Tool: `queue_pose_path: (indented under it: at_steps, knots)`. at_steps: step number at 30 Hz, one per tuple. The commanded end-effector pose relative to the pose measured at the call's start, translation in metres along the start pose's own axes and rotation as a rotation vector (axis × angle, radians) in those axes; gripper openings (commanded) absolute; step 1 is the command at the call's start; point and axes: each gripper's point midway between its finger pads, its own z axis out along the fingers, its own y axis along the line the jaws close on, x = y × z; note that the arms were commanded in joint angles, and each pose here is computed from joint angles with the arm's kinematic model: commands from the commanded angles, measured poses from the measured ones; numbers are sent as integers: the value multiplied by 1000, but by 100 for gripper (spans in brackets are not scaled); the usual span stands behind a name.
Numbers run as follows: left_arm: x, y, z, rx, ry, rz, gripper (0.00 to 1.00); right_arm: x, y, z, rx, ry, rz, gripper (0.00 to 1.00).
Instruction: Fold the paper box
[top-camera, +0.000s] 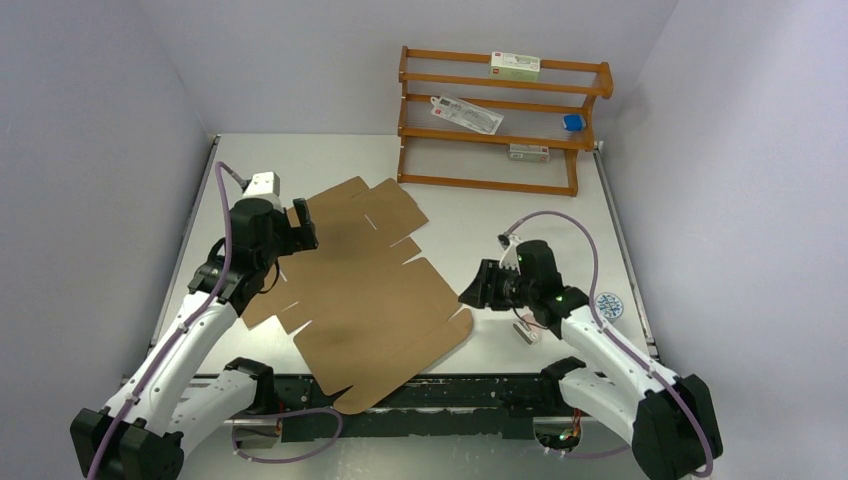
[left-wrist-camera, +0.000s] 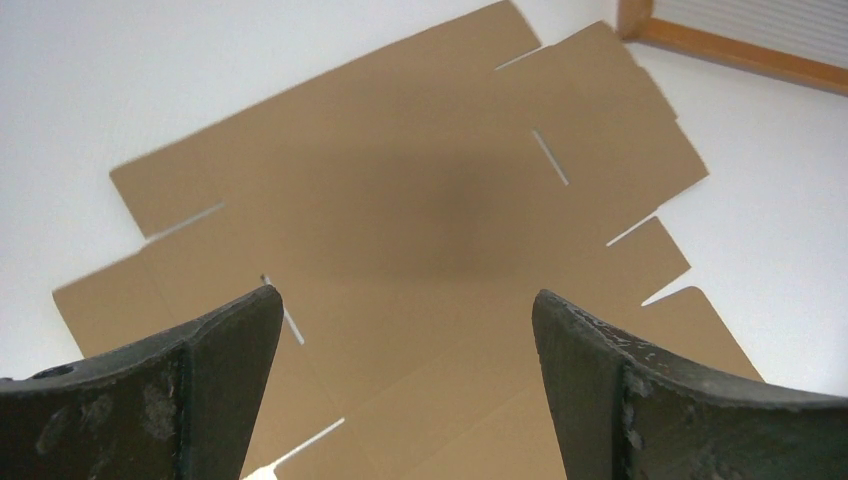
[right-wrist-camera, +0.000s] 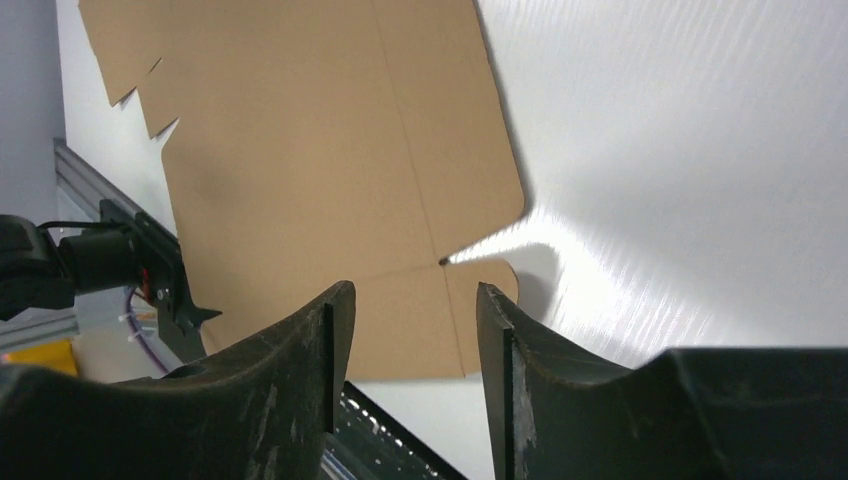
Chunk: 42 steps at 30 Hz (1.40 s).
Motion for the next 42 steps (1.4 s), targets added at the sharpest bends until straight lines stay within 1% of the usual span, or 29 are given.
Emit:
queue_pose_path:
  at_steps: [1, 4, 8, 12, 15, 19, 22, 30, 33, 36, 39, 42]
  knots:
    - [6, 17, 0, -118, 22, -106, 100, -56, 12, 7, -11, -105, -119, 53]
    - [18, 24, 6, -164, 40, -156, 100, -89, 15, 25, -27, -143, -146, 55]
    - [38, 30, 17, -200, 76, -236, 100, -131, 20, 59, -83, -192, -143, 57]
    - [66, 39, 31, -236, 126, -314, 100, -157, 13, 102, -101, -176, -141, 61]
    - [87, 44, 38, -256, 169, -347, 100, -174, 9, 130, -113, -171, -135, 63]
    - [104, 47, 45, -263, 202, -369, 100, -187, 3, 164, -139, -159, -117, 65]
    - [111, 46, 48, -259, 217, -375, 100, -188, -6, 185, -147, -141, -92, 65]
    - [122, 42, 53, -240, 257, -366, 100, -183, -15, 223, -193, -92, -51, 64]
    - [127, 41, 54, -233, 271, -365, 100, -175, -14, 231, -225, -64, -35, 62]
    - [127, 39, 54, -224, 276, -365, 100, -171, -9, 235, -262, -49, -16, 58]
    - [124, 38, 54, -213, 269, -365, 100, -170, -2, 235, -300, -40, 2, 49]
    - [118, 36, 52, -204, 257, -365, 100, -176, 6, 226, -317, -59, -3, 37]
